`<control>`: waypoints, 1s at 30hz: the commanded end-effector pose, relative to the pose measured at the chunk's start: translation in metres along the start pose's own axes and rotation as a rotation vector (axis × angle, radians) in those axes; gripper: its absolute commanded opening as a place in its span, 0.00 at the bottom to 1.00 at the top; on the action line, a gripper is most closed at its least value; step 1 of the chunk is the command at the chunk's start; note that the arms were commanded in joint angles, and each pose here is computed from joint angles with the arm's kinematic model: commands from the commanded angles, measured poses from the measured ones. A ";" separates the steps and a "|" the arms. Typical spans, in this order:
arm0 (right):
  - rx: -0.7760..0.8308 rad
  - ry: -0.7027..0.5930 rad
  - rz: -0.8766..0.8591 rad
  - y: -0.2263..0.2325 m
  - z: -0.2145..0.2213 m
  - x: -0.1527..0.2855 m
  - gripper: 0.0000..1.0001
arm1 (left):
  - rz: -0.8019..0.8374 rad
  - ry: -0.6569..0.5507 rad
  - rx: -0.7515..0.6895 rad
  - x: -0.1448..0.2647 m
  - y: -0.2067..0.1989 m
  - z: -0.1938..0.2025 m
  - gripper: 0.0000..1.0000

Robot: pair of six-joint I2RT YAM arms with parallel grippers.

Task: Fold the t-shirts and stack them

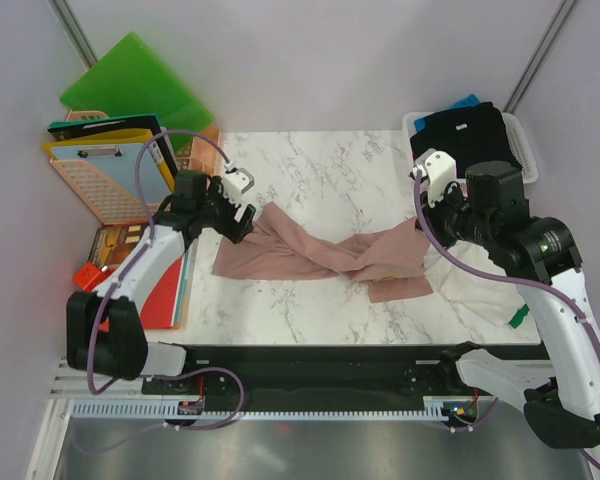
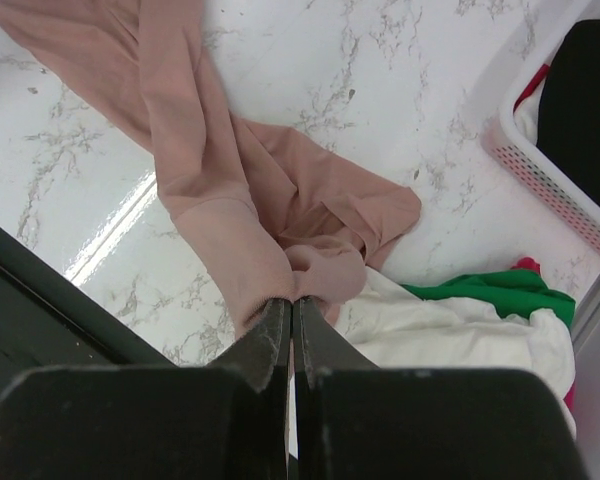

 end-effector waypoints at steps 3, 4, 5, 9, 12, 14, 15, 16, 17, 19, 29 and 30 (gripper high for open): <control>-0.013 0.002 0.060 -0.012 0.000 -0.009 0.00 | 0.473 0.177 0.171 -0.040 -0.047 0.007 0.89; -0.018 0.011 0.060 -0.013 0.001 -0.011 0.00 | 0.469 0.157 0.163 -0.047 -0.039 -0.005 0.89; -0.024 0.017 0.069 -0.016 0.002 -0.012 0.00 | 0.469 0.176 0.172 -0.056 -0.036 -0.003 0.88; -0.035 0.012 0.091 -0.022 -0.001 -0.010 0.00 | 0.480 0.203 0.242 -0.087 -0.019 -0.006 0.88; -0.036 0.015 0.097 -0.024 -0.001 -0.009 0.00 | 0.455 0.225 0.276 -0.105 -0.005 -0.005 0.88; -0.034 0.020 0.097 -0.024 0.000 -0.010 0.00 | 0.445 0.219 0.286 -0.112 0.003 -0.008 0.88; -0.033 0.022 0.094 -0.023 0.001 -0.010 0.00 | 0.434 0.211 0.288 -0.113 0.007 -0.009 0.88; -0.034 0.029 0.090 -0.022 0.003 -0.012 0.00 | 0.403 0.219 0.282 -0.116 0.012 -0.007 0.88; -0.034 0.027 0.085 -0.022 0.004 -0.013 0.00 | 0.381 0.221 0.277 -0.118 0.016 -0.005 0.88; -0.033 0.029 0.082 -0.021 0.006 -0.014 0.00 | 0.338 0.227 0.255 -0.123 0.024 -0.003 0.88; -0.036 0.060 0.094 -0.024 0.013 -0.023 0.00 | 0.451 0.219 0.357 -0.151 0.015 0.001 0.87; -0.036 0.060 0.094 -0.024 0.013 -0.023 0.00 | 0.447 0.218 0.357 -0.152 0.016 0.000 0.87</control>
Point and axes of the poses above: each gripper's point midway between its finger pads, its own x axis back along the fingers, its own y axis along the line the jaws close on, z = x × y, the point moved 3 cm from there along x, back along the fingers, and after that the axes turned 5 degrees about x, right-handed, at the moved point
